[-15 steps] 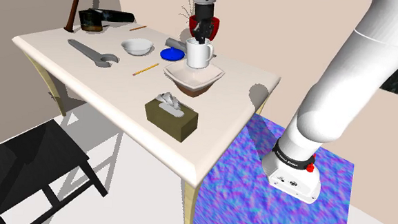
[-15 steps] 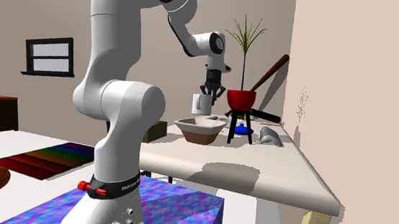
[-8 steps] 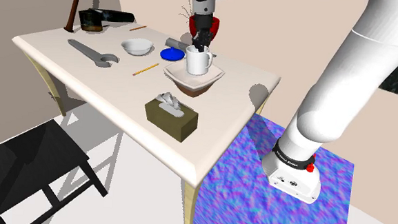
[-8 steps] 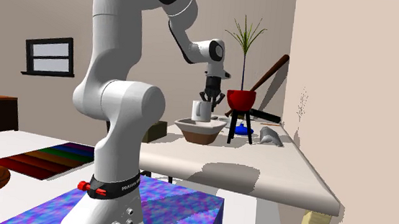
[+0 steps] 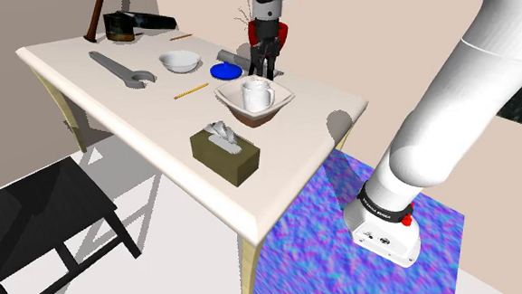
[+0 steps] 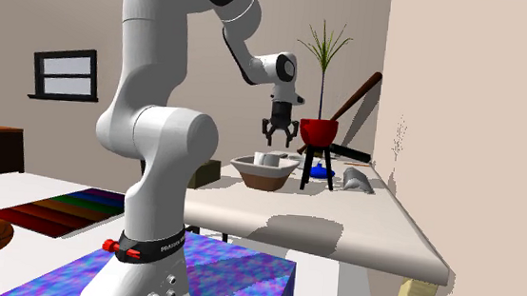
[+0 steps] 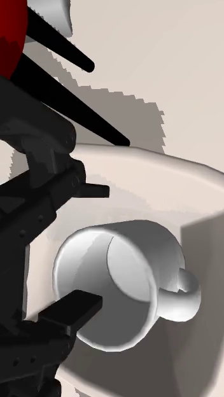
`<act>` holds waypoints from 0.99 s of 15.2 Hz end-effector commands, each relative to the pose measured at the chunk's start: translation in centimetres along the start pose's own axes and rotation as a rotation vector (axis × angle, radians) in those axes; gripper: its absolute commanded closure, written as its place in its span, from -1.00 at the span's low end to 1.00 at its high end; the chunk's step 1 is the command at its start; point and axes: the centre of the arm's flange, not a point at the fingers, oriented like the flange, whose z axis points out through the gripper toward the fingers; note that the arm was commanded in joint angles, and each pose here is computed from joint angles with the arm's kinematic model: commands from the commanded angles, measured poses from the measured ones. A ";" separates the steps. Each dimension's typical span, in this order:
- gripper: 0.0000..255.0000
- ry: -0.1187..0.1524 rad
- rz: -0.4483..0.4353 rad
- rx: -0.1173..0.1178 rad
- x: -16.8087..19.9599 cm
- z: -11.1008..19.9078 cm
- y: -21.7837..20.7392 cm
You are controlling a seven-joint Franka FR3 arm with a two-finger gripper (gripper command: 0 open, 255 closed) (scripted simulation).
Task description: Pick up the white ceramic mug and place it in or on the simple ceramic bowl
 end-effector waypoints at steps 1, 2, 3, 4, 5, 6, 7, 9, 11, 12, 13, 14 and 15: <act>-1.00 0.000 0.000 0.000 0.0 0.0 0.0; -1.00 0.000 0.000 0.000 0.0 0.0 0.0; -1.00 0.000 0.000 0.000 0.0 0.0 0.0; -1.00 0.000 0.000 0.000 0.0 0.0 0.0; -1.00 0.000 0.000 0.000 0.0 -1.3 0.0; -1.00 0.000 0.000 0.000 0.0 -2.6 0.0; -1.00 0.000 0.000 0.000 0.0 -4.0 0.0; -1.00 0.000 0.000 0.000 0.0 -5.0 0.0; -1.00 0.000 0.000 0.000 0.0 -5.0 0.0; -1.00 0.000 0.000 0.000 0.0 -5.0 0.0; -1.00 0.000 0.000 0.000 0.0 -5.0 0.0; -1.00 0.000 0.000 0.000 0.0 -5.0 0.0; -1.00 0.000 0.000 0.000 0.0 -5.0 0.0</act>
